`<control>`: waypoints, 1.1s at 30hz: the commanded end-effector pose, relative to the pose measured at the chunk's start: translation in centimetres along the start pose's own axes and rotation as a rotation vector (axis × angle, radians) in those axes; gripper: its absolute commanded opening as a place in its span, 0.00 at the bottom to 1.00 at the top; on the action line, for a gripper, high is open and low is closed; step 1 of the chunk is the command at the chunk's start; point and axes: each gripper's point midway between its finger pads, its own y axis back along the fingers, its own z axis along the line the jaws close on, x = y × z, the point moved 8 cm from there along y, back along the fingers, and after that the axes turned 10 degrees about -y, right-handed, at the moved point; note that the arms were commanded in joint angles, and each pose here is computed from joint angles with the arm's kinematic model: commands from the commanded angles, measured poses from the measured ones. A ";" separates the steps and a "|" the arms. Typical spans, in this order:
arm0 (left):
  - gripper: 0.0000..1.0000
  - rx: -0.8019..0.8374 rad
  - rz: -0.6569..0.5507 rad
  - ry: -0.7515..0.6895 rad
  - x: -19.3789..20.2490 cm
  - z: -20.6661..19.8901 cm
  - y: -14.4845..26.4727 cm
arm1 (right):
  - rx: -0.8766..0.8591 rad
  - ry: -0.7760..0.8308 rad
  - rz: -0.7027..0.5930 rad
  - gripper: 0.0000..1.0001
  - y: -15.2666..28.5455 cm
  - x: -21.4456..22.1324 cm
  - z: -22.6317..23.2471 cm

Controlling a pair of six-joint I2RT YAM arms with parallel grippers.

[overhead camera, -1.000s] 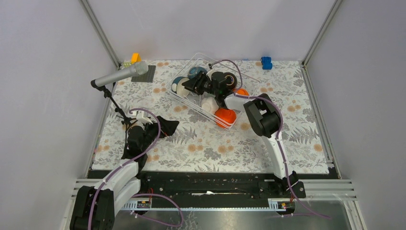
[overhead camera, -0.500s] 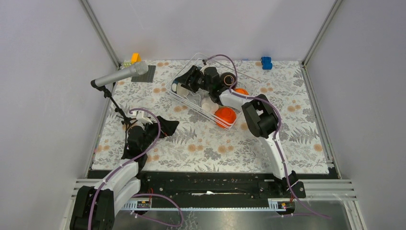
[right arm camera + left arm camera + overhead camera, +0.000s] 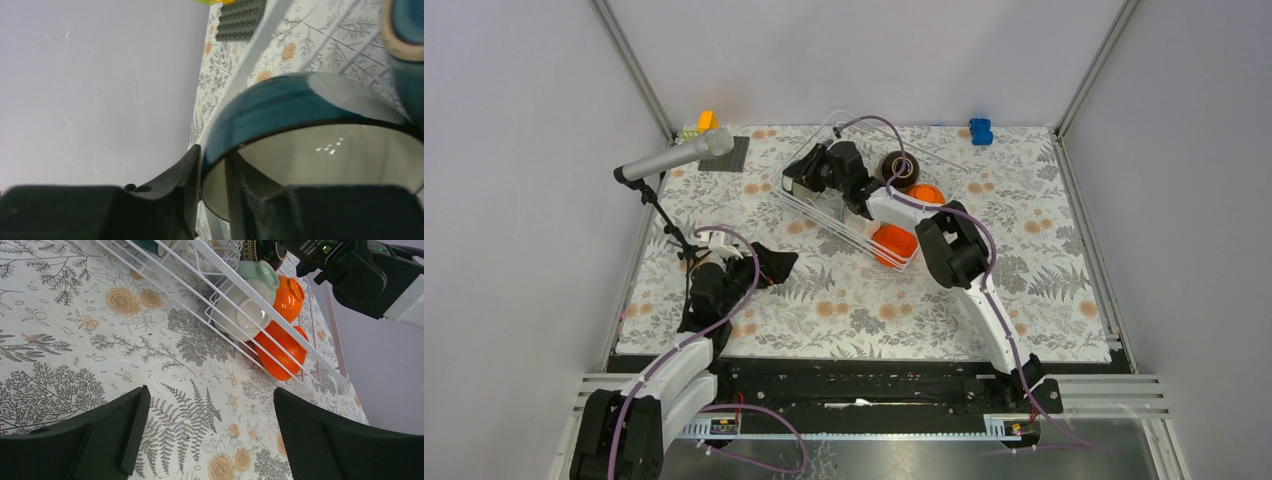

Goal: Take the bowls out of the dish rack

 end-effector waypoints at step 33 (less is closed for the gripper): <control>0.99 0.007 -0.058 -0.049 -0.7 -0.3 0.5 | -0.390 0.583 0.032 0.01 17.8 1.0 17.3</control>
